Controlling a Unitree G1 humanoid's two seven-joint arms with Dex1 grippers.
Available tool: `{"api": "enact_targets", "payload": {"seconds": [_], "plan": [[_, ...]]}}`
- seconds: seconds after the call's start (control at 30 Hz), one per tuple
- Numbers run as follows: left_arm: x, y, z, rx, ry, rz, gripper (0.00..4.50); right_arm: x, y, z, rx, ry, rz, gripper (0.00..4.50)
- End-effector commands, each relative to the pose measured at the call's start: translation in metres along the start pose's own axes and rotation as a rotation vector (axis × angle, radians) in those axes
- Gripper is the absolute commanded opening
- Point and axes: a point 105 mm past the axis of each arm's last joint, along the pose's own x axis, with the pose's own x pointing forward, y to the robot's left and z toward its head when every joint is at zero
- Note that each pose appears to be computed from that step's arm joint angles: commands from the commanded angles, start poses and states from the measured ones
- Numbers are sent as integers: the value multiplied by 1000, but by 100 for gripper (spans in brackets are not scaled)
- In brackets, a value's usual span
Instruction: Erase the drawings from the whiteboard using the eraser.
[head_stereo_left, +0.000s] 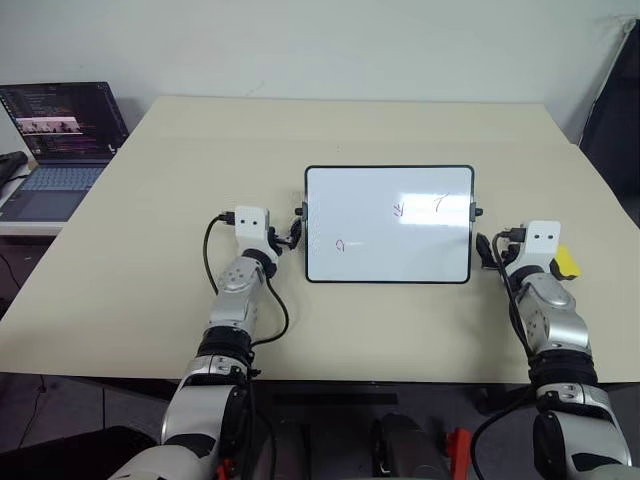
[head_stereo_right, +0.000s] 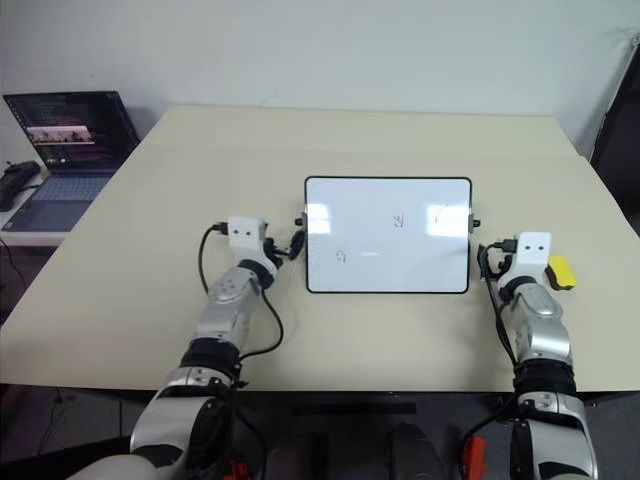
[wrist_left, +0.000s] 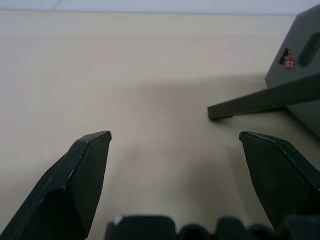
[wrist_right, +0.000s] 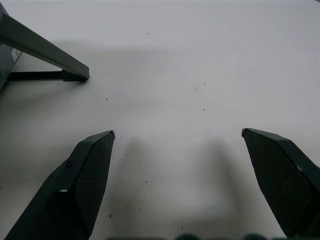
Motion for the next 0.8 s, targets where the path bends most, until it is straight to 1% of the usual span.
{"api": "enact_targets", "payload": {"seconds": [0.03,0.13,0.23,0.33,0.37,0.43,0.47,0.5,0.53,0.57,0.67,0.77,0.8], "plan": [[4,0,12,9,-36,-12,450,1,-2,14,-11,-44,-8,447],[4,2,13,24,-40,-21,450,1,-3,14,-13,-45,-10,447],[0,15,23,52,-54,-77,450,-1,-10,22,-3,-63,-25,447],[-5,36,38,117,-72,-109,450,-5,-21,34,-22,-86,-22,447],[-10,42,47,144,-84,-148,450,-9,-29,39,-29,-92,-28,447],[-20,54,69,140,-107,-233,450,-17,-45,50,-33,-97,-26,447],[-24,54,79,124,-126,-281,450,-21,-51,54,-26,-96,-18,447],[-28,53,93,50,-163,-332,450,-25,-54,55,-24,-86,-1,447],[-33,46,102,-13,-186,-394,450,-28,-57,54,-23,-70,20,447],[-42,31,110,-57,-184,-518,450,-32,-58,53,-14,-54,51,447],[-74,-29,121,-77,-119,-883,450,-44,-69,51,11,-9,103,447],[-82,-78,125,-11,-91,-1055,450,-50,-82,53,-14,30,126,447],[-84,-95,128,-21,-95,-1112,450,-51,-88,52,-19,48,120,447]]}}
